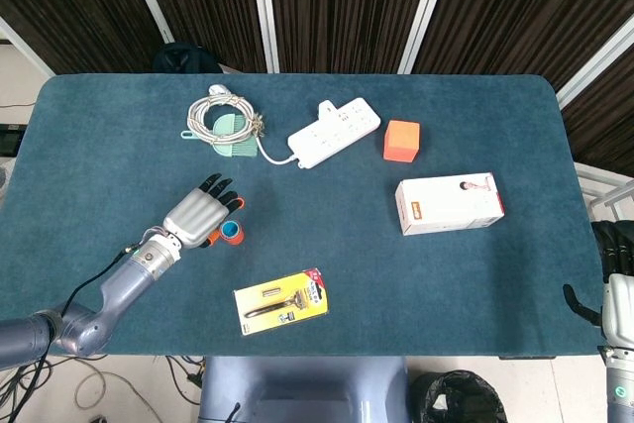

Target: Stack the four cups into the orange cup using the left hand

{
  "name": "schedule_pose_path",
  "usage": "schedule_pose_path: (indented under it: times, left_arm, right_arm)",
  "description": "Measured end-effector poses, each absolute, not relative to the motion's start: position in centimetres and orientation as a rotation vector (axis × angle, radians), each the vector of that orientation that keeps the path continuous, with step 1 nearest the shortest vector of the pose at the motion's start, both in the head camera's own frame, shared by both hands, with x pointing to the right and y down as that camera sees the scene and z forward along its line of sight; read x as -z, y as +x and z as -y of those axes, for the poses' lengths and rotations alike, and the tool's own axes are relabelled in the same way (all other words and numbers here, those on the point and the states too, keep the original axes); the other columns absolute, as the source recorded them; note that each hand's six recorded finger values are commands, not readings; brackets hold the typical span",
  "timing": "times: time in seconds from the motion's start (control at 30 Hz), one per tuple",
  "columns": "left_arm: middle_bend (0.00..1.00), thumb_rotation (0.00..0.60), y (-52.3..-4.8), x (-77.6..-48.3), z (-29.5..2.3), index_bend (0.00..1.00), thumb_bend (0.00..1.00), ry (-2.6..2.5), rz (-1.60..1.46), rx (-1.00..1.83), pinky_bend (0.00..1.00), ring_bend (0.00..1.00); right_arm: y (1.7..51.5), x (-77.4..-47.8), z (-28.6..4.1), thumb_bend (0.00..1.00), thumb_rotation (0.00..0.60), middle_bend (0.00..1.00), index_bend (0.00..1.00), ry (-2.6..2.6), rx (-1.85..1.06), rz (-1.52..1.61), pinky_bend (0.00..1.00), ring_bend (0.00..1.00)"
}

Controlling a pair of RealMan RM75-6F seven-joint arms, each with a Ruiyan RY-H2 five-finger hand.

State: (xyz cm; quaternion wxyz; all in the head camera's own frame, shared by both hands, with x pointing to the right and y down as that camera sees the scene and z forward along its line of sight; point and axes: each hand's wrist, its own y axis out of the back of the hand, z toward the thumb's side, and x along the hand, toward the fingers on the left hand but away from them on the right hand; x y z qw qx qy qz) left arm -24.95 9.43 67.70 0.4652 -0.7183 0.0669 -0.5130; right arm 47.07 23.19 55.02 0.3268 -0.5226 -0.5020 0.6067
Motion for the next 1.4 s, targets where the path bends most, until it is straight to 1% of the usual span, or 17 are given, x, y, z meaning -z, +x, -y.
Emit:
schedule_pose_path:
  times: [0.1,0.33,0.57,0.8,1.0,1.2,1.4]
  left_arm:
    - [0.16,0.6,-25.0,-67.7,-9.4,0.13,0.32,-1.761,-0.165,1.263,0.0,0.0]
    - [0.16,0.6,-25.7,-66.8,-8.7,0.19,0.31,-1.751,-0.239,1.272,0.0,0.0]
    - [0.16,0.6,-28.3,-66.6,-7.6,0.24,0.31,-1.729,-0.32,1.363,0.0,0.0]
    - [0.16,0.6,-31.2,-68.0,-6.4,0.27,0.31,-1.72,-0.365,1.495,0.0,0.0]
    - [0.16,0.6,-32.4,-69.6,-5.5,0.29,0.3,-1.718,-0.391,1.557,0.0,0.0]
    - [0.16,0.6,-32.3,-71.1,-5.5,0.29,0.3,-1.735,-0.391,1.573,0.0,0.0]
    - [0.16,0.6,-31.5,-71.7,-5.8,0.29,0.3,-1.749,-0.371,1.554,0.0,0.0]
  right_arm:
    - [47.1,-55.0,-23.2,0.34,0.6,0.04,0.09,-1.37,-1.589,1.316,0.04,0.09]
    - [47.1,-55.0,-23.2,0.34,0.6,0.04,0.09,-1.373,-1.586,1.32,0.04,0.09]
    - [47.1,-55.3,-23.3,0.34,0.6,0.04,0.09,-1.377,-1.597,1.308,0.04,0.09]
    - [47.1,-55.5,-23.3,0.34,0.6,0.04,0.09,-1.374,-1.605,1.3,0.04,0.09]
    - [47.1,-55.7,-23.4,0.34,0.6,0.04,0.09,-1.375,-1.612,1.293,0.04,0.09]
    - [47.1,-55.7,-23.3,0.34,0.6,0.04,0.09,-1.37,-1.614,1.292,0.04,0.09]
    - [47.1,-55.6,-23.3,0.34,0.6,0.04,0.09,-1.368,-1.613,1.295,0.04,0.09]
